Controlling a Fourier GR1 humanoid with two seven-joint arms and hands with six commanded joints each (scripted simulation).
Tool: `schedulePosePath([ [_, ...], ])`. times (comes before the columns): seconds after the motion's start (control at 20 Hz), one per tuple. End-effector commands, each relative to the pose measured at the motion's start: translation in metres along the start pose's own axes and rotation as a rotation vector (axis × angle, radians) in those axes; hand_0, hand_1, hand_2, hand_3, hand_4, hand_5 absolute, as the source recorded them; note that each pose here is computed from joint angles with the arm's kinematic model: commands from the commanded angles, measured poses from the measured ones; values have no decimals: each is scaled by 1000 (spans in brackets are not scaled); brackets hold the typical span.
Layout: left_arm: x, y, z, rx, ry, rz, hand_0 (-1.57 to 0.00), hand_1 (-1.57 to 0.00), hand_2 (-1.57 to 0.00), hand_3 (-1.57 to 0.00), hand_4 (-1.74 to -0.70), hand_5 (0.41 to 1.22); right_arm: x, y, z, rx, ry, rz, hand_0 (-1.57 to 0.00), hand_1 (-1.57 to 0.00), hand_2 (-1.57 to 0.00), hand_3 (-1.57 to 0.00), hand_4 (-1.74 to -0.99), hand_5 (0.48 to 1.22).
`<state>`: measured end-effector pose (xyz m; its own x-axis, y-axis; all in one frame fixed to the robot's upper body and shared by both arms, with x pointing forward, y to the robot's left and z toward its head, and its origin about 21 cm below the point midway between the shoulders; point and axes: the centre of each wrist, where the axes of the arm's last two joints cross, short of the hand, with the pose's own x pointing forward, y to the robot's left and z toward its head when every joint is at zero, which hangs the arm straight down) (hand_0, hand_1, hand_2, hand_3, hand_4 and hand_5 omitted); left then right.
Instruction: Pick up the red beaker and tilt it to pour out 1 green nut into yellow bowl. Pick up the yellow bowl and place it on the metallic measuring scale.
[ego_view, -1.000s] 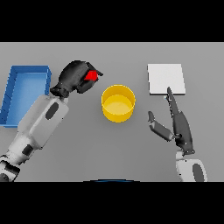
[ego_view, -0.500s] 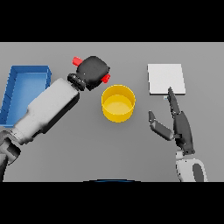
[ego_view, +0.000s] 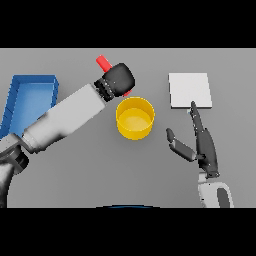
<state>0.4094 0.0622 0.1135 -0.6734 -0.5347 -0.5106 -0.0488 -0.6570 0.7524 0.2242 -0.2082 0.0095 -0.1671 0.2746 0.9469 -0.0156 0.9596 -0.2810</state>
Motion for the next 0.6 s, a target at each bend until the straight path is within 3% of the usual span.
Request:
schedulePosePath([
  [0.0,2,2,-2,-9,4,-43,-1571,-1571,-1571,-1571,-1730,1220,1,-2,0,-3,-2,20,1,1,1,1,-1188,647],
  [0.55,21,18,-14,-32,-72,-483,-1571,-1571,-1571,-1571,-1733,1221,4,-2,-3,-15,11,31,1,1,1,1,-1157,629],
])
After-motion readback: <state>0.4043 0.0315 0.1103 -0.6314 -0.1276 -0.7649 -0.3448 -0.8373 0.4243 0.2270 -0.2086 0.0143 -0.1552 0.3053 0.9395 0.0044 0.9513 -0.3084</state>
